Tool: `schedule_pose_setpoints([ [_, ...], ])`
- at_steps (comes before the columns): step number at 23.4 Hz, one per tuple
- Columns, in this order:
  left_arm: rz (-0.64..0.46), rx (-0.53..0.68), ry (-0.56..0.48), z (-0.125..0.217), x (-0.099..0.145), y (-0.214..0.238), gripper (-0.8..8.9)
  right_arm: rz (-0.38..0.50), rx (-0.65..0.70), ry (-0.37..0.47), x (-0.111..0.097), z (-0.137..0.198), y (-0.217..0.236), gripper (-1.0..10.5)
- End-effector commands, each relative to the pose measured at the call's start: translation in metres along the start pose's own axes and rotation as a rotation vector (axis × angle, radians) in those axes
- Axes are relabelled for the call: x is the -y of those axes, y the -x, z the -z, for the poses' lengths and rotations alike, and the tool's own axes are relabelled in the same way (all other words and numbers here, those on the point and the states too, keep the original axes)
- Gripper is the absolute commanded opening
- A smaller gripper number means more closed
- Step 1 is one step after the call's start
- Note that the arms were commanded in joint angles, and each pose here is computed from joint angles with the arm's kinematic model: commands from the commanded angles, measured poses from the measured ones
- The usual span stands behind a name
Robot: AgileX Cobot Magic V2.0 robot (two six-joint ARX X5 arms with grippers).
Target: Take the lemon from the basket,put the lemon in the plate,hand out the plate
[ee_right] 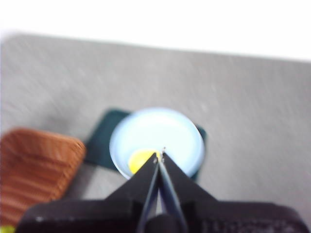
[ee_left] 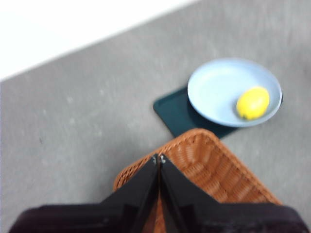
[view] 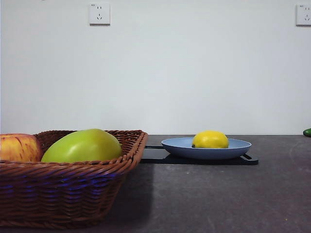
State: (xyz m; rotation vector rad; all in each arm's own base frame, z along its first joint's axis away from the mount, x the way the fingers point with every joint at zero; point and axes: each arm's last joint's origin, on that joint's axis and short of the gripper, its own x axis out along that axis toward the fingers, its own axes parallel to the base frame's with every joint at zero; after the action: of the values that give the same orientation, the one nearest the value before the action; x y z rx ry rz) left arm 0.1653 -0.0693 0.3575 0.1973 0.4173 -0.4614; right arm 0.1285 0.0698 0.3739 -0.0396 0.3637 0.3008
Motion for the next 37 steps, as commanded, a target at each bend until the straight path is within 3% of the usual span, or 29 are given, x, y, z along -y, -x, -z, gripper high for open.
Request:
schedule_pose_setpoints([
  [1,0.002,0.084,0.049,0.025,0.004,0.008,0.06,-0.019,0.043,0.014,-0.003,0.025,-0.008,0.0],
  [5,-0.001,0.217,0.119,0.072,0.011,0.021,0.06,-0.054,0.142,-0.003,-0.004,0.077,-0.020,0.0],
  [8,-0.001,0.306,0.160,0.083,0.013,0.030,0.06,-0.063,0.163,-0.121,-0.003,0.097,-0.027,0.0],
  [13,-0.005,0.312,0.163,0.083,0.013,0.031,0.08,0.003,0.174,-0.138,-0.001,0.096,-0.027,0.0],
  [27,-0.017,0.326,0.161,0.086,0.013,0.040,0.08,0.002,0.180,-0.140,-0.001,0.096,-0.025,0.0],
  [30,-0.074,0.350,0.058,0.094,0.012,0.057,0.08,0.002,0.181,-0.140,-0.001,0.096,-0.025,0.0],
  [37,-0.378,0.422,0.109,0.139,0.004,0.063,0.08,0.001,0.181,-0.140,-0.001,0.096,-0.025,0.0],
])
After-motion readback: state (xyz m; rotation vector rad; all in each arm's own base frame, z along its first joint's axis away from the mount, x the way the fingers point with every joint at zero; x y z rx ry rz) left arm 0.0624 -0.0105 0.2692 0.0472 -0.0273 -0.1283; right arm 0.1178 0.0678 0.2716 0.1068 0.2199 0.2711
